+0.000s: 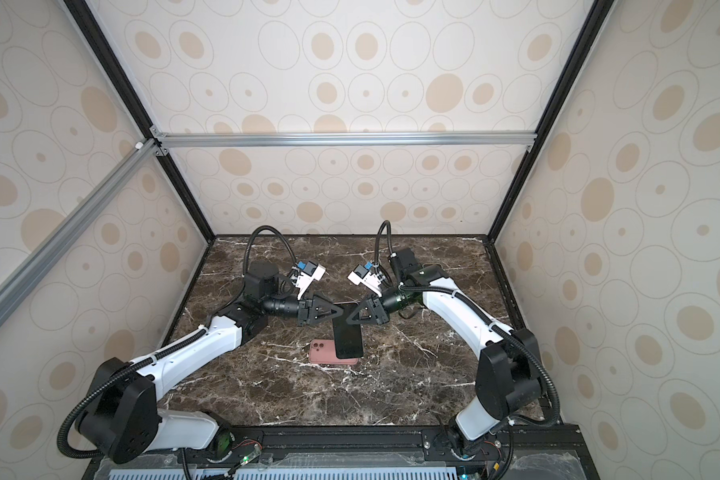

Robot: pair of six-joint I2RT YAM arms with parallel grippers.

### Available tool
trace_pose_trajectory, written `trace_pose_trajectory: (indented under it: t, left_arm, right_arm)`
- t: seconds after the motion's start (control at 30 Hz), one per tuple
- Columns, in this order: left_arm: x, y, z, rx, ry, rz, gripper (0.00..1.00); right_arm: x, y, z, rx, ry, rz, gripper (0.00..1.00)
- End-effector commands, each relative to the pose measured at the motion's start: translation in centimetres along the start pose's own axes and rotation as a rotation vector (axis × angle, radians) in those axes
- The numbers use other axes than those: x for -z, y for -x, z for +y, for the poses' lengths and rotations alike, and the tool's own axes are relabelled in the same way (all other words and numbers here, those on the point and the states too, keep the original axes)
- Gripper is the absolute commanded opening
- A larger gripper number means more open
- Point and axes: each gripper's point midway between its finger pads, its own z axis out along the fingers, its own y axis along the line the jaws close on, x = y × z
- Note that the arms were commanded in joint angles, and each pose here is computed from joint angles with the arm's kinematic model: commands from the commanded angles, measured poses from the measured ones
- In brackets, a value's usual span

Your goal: Put the phone into the phone case

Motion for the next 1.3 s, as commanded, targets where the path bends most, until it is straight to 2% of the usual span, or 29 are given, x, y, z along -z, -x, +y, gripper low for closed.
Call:
trace_pose_trajectory:
  t: [0.0,0.13,0.17,0.23,0.3,0.37,0.47,0.53,0.77,1.0,1.1,1.27]
  left_arm:
    - [-0.3,0.8,-1.8,-0.056,-0.07,0.014,0.18]
    - [-0.4,0.7,-1.7,-0.043,-0.071,0.011,0.08]
    - [-0.3,0.7,-1.6,-0.038,-0.065,0.008,0.03]
    - [-0.3,1.3,-1.5,-0.052,-0.054,-0.013,0.0]
    - [-0.3,1.9,-1.2,-0.05,-0.027,-0.034,0.0]
    - [-0.3,2.5,-0.7,-0.047,0.002,-0.053,0.0]
    - [0.2,3.7,0.2,-0.039,0.058,-0.094,0.0]
    - [0.8,4.6,0.7,-0.038,0.085,-0.127,0.0]
    - [3.2,7.9,0.5,-0.083,0.121,-0.29,0.0]
    - [4.2,9.4,-1.3,-0.148,0.1,-0.374,0.0]
    - [4.8,9.9,-1.5,-0.164,0.117,-0.413,0.0]
    - [6.4,11.5,-2.1,-0.154,0.154,-0.542,0.0]
  right_arm:
    - [0.3,1.2,0.8,0.052,0.011,-0.02,0.03]
    - [0.3,1.2,0.7,0.054,0.005,-0.024,0.04]
    - [0.3,1.2,0.6,0.053,0.0,-0.023,0.09]
    - [0.3,1.1,0.3,0.054,-0.024,-0.018,0.32]
    - [0.3,0.7,-0.1,0.051,-0.05,-0.014,0.48]
    - [0.3,0.3,-0.6,0.045,-0.079,-0.017,0.68]
    - [0.7,-0.1,-1.4,0.041,-0.127,-0.062,0.88]
    - [1.2,-0.2,-2.2,0.031,-0.167,-0.102,0.92]
    - [2.5,-0.3,-3.6,-0.019,-0.248,-0.211,0.94]
    - [2.7,0.0,-4.4,-0.07,-0.236,-0.32,0.89]
    - [2.7,0.6,-4.3,-0.076,-0.208,-0.376,0.86]
    - [3.0,1.8,-3.5,-0.046,-0.153,-0.468,0.74]
